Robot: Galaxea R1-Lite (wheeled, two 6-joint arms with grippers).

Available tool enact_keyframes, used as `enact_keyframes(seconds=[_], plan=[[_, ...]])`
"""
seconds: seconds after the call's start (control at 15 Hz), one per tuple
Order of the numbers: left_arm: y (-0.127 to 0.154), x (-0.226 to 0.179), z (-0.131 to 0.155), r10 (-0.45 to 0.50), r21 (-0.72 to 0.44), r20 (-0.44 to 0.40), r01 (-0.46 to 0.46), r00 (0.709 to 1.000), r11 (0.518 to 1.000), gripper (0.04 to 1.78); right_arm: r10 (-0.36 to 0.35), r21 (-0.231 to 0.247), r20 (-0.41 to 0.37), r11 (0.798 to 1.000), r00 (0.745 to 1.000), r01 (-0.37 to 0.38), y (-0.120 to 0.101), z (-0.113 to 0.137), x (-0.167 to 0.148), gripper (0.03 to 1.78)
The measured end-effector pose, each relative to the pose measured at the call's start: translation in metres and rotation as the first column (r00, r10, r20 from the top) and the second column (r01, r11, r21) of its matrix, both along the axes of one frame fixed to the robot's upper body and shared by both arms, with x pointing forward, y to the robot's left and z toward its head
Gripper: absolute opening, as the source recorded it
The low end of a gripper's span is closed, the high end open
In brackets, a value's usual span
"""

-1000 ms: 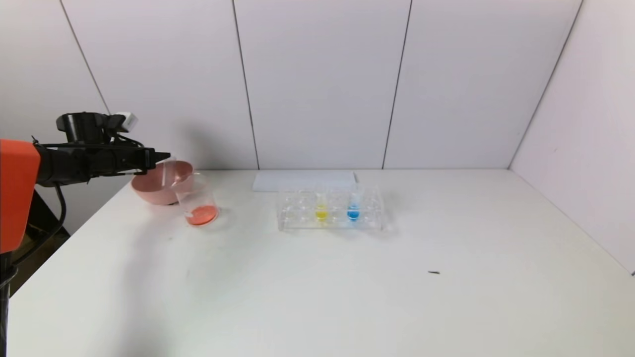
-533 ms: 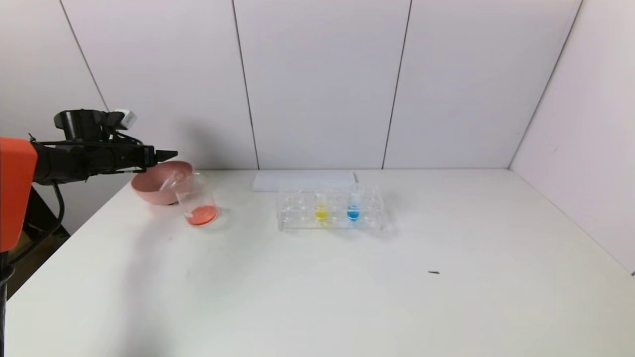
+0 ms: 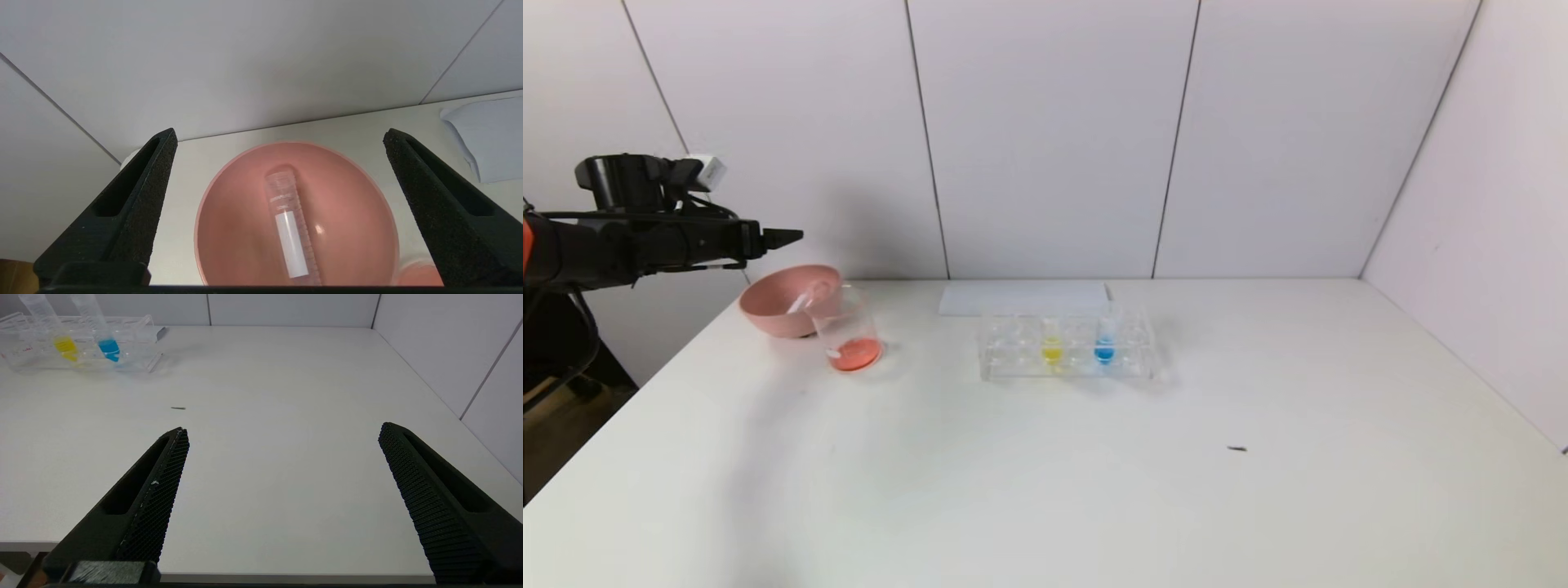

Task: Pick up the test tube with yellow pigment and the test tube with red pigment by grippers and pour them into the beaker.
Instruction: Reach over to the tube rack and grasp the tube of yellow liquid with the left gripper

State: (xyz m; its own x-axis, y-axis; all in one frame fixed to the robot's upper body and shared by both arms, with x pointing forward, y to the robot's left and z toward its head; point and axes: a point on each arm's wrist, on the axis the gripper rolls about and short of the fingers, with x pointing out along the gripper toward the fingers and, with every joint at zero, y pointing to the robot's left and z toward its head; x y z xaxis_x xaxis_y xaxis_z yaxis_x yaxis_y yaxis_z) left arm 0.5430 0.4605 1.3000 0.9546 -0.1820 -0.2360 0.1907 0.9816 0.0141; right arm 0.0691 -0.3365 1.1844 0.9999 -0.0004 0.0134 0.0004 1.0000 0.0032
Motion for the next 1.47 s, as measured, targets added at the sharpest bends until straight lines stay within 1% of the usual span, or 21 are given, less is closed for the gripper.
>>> enact_keyframes(seconds=[0.27, 0.87, 1.13, 1.47], plan=[[-0.012, -0.016, 0.018, -0.006, -0.03, 0.009, 0.006, 1.0, 1.0, 1.76, -0.001, 0.0, 0.0, 1.0, 1.0, 0.001, 0.0, 0.0, 0.0, 1.7], [-0.042, -0.067, 0.058, -0.032, -0.031, 0.04, 0.033, 0.999, 0.999, 1.76, 0.0, 0.0, 0.0, 1.0, 1.0, 0.0, 0.0, 0.0, 0.0, 1.7], [-0.062, -0.093, 0.064, -0.066, -0.034, 0.029, 0.067, 0.997, 0.997, 1.76, 0.0, 0.0, 0.0, 1.0, 1.0, 0.0, 0.0, 0.0, 0.0, 1.7], [-0.094, -0.117, 0.066, -0.121, -0.021, 0.019, 0.121, 0.992, 0.992, 1.76, 0.0, 0.0, 0.0, 1.0, 1.0, 0.0, 0.0, 0.0, 0.0, 1.7]])
